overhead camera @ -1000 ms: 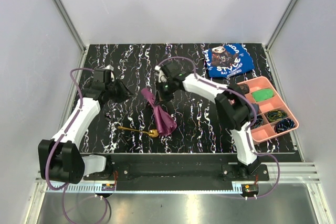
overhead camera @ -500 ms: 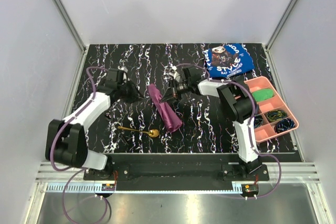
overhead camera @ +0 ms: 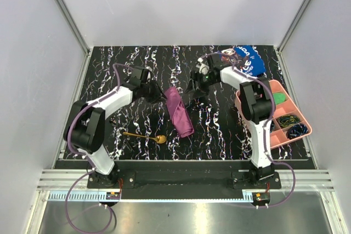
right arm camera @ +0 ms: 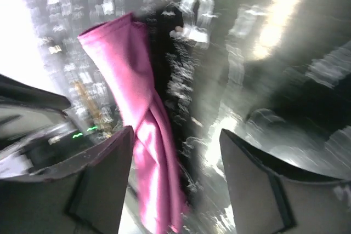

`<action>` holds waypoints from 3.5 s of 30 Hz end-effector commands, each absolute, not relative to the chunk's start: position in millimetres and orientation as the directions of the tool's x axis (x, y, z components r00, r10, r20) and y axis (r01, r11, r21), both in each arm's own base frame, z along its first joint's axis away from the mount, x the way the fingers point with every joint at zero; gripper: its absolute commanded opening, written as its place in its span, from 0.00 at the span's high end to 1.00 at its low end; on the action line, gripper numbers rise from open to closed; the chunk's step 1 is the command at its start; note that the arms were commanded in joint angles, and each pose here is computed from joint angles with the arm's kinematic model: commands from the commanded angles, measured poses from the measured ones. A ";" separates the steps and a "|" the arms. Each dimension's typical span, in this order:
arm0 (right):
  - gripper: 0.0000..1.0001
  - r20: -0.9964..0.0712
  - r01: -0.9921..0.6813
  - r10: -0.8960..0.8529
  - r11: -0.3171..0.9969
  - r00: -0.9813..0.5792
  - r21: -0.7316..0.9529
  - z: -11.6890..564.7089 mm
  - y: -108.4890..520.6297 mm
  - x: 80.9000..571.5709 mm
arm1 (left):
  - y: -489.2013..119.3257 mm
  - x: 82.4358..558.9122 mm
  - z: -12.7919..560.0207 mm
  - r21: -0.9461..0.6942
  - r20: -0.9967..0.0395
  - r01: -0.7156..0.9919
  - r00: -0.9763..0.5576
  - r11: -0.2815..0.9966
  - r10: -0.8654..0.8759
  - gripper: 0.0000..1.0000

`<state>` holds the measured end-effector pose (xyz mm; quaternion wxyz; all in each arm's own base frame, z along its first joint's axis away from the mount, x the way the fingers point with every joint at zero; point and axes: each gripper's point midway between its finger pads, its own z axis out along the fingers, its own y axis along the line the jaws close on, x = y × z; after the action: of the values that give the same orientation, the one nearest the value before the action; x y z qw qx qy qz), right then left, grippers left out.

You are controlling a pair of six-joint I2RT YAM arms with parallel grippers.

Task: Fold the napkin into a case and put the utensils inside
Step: Turn over the smaller rectangle-folded napkin at the center of the board, then pick up the spoon from the center of the board, then stuff into the slanted gap of the folded napkin.

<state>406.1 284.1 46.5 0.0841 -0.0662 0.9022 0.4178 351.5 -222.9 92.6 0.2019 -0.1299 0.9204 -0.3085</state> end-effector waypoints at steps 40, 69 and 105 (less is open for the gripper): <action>0.22 -0.383 -0.359 -0.180 0.806 -0.906 0.470 115.6 270.4 264.3 | -201.2 295.3 127.7 -0.475 -0.418 0.082 -0.897 0.876 -0.143 0.37; 0.63 -0.104 -0.089 -0.027 0.744 -0.994 0.662 24.1 411.6 190.3 | -130.7 238.7 204.0 -0.555 -0.601 -0.033 -0.675 0.831 -0.428 0.57; 1.00 -0.293 0.545 0.730 0.666 -0.618 0.510 78.8 164.1 173.8 | -303.5 449.1 100.0 -0.691 -0.507 0.192 -0.815 0.697 -0.279 1.00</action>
<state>166.7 178.9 80.2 0.2207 0.3449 0.8877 0.2102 428.5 -293.0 76.8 0.2671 -0.0328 0.8904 -0.3671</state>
